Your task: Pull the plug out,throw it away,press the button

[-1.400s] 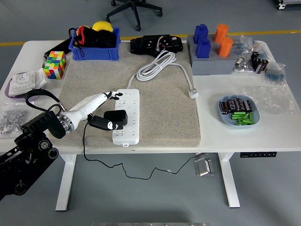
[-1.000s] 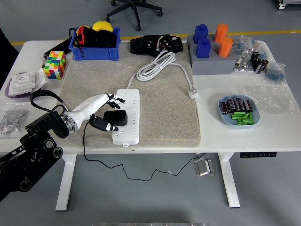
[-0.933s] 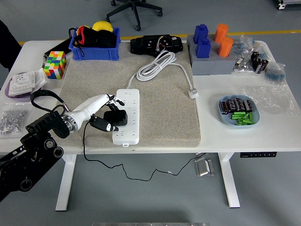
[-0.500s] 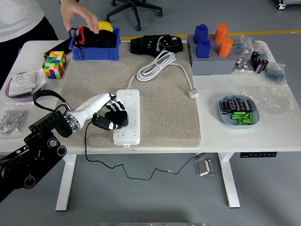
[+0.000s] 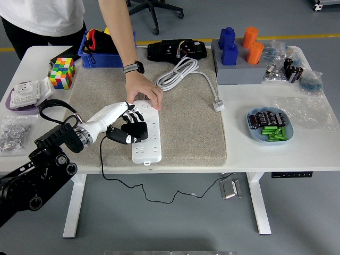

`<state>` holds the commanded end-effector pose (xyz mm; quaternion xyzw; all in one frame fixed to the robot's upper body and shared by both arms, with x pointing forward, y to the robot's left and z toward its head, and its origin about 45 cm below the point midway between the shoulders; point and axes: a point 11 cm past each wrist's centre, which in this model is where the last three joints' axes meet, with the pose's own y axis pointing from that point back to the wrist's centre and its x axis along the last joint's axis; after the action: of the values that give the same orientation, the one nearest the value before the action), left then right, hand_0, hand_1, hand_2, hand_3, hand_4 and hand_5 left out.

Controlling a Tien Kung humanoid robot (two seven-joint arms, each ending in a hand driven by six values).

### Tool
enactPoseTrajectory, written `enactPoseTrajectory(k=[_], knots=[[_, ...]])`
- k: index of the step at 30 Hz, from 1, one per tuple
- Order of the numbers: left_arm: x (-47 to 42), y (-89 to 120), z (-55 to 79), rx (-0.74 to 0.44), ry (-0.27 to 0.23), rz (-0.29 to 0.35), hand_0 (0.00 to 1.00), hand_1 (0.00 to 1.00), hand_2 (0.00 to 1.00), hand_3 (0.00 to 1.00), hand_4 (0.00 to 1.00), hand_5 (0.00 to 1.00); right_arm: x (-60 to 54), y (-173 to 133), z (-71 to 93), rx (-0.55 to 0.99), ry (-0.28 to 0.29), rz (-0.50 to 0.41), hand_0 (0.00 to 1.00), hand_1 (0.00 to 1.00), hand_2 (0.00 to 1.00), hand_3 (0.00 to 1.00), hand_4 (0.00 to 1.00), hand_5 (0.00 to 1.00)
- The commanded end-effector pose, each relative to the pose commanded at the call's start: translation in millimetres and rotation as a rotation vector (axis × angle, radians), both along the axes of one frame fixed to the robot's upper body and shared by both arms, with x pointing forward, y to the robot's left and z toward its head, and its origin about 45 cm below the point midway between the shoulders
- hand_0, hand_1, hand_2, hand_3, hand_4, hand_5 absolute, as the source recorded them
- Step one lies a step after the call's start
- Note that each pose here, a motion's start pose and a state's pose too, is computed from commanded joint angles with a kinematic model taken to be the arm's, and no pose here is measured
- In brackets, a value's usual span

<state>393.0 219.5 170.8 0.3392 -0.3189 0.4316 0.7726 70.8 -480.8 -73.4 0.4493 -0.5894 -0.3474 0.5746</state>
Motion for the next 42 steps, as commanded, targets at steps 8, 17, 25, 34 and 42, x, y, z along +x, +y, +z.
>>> enactPoseTrajectory(k=[8,17,25,34,42], knots=[[9.7,9,30.0,-0.073,-0.076,0.036,0.493,0.359,0.407,0.535,0.723,0.002,0.1,0,0.0,0.000,0.002,0.004,0.767,0.729,0.724,0.713,0.883,0.658],[36.5,69,20.1,-0.014,-0.101,0.204,0.494,0.356,0.407,0.535,0.705,0.002,2.5,-1,0.9,-0.003,-0.001,0.009,0.767,0.729,0.724,0.713,0.883,0.658],[46.3,98,6.4,-0.002,-0.108,0.314,0.511,0.361,0.401,0.530,0.714,0.002,2.8,-1,1.0,-0.003,0.000,0.010,0.767,0.729,0.724,0.713,0.883,0.658],[45.5,102,-7.4,-0.012,-0.058,0.330,0.623,0.468,0.487,0.565,0.818,0.002,-0.2,-1,0.2,-0.002,0.006,0.009,0.767,0.729,0.724,0.713,0.883,0.658],[42.5,106,-17.2,0.002,0.005,0.340,0.666,0.580,0.550,0.618,0.886,0.002,-1.4,0,-0.3,-0.001,0.007,0.009,0.767,0.729,0.724,0.713,0.883,0.658]])
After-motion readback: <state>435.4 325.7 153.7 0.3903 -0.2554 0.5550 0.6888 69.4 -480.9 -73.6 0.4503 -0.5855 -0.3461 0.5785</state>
